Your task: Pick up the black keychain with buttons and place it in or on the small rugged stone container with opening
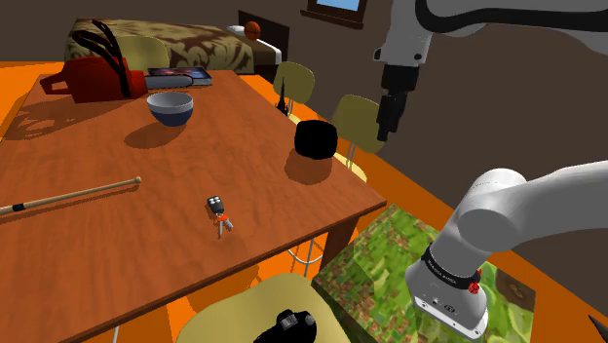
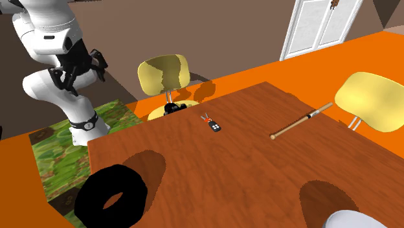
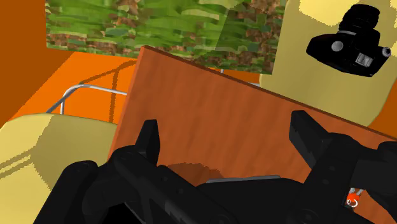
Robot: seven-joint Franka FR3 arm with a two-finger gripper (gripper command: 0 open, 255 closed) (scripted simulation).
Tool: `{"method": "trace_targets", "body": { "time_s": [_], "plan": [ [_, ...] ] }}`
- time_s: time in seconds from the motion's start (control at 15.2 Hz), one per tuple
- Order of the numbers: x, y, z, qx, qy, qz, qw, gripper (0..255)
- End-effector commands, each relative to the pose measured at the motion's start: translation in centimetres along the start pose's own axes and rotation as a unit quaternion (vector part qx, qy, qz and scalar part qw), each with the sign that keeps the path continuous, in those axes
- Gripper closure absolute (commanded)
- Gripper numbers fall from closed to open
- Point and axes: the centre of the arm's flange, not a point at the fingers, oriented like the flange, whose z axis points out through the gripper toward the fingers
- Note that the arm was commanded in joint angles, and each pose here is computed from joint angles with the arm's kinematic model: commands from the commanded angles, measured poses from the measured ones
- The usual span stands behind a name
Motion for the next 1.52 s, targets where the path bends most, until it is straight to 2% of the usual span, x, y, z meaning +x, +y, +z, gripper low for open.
{"method": "trace_targets", "body": {
  "time_s": [0.0, 0.73, 1.45],
  "plan": [
    [0.0, 0.0, 0.0, 0.0, 0.0, 0.0, 1.0, 0],
    [7.9, -10.7, 5.5, -0.017, 0.034, 0.038, 0.9985, 0],
    [16.9, -20.5, 10.7, -0.034, 0.069, 0.077, 0.9941, 0]
  ]
}}
